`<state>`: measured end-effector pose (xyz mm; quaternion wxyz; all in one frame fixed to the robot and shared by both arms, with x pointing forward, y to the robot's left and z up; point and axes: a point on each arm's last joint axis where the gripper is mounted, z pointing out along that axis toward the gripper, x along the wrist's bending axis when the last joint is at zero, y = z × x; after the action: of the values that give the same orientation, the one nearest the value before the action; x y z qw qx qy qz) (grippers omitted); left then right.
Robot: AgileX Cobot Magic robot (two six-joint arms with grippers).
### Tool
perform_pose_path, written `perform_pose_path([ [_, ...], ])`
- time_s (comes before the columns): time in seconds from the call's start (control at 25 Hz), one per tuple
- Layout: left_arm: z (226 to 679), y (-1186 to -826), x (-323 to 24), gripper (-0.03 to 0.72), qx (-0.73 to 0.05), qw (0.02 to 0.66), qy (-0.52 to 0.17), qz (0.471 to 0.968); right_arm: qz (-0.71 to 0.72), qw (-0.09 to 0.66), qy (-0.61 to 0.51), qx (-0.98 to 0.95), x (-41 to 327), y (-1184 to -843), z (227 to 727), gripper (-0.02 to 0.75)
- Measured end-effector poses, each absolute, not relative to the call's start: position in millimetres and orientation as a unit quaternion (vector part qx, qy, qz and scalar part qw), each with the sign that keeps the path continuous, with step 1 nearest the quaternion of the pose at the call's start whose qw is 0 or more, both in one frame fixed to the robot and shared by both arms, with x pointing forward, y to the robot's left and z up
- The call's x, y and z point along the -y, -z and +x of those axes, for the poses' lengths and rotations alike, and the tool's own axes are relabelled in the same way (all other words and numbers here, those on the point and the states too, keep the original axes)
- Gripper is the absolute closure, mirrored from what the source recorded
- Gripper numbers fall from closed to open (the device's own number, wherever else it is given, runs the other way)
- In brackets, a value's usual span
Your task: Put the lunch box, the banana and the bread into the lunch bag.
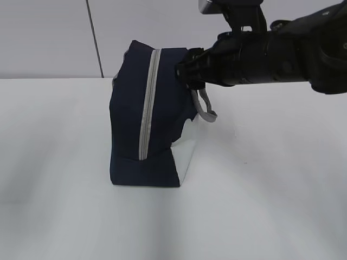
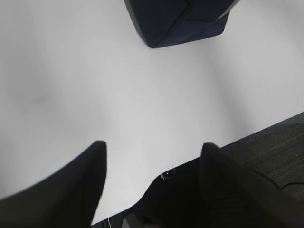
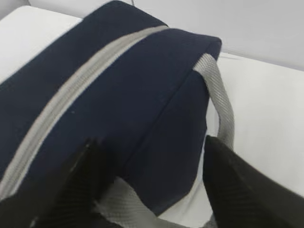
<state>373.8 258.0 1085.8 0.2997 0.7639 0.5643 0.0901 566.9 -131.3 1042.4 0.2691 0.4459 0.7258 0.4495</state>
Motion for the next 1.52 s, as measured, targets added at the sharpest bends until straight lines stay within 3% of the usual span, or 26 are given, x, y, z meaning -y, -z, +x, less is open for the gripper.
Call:
perform_pose_path([
  [0.4,352.9,-1073.4,-260.8,0.254,-0.572,0.31,-0.097,0.753,0.405,0.356,-0.371,-0.756,152.4,-1027.1,554.8,0.237],
  [0.8,351.2,-1074.2,-261.0,0.254,-0.572,0.313,-0.099,0.751,0.39,0.406,-0.415,-0.715,166.1,-1079.5,533.3,0.259],
  [1.08,350.5,-1073.8,-260.9,0.254,-0.574,0.311,-0.096,0.752,0.433,0.423,-0.331,-0.724,183.7,-1059.7,526.5,0.259],
  [1.32,350.4,-1074.0,-260.3,0.254,-0.574,0.314,-0.093,0.75,0.482,0.343,-0.243,-0.769,192.7,-1048.1,507.0,0.26],
  [1.52,350.1,-1073.9,-260.1,0.254,-0.575,0.313,-0.09,0.751,0.438,0.264,-0.256,-0.82,192.2,-1068.5,471.6,0.261],
])
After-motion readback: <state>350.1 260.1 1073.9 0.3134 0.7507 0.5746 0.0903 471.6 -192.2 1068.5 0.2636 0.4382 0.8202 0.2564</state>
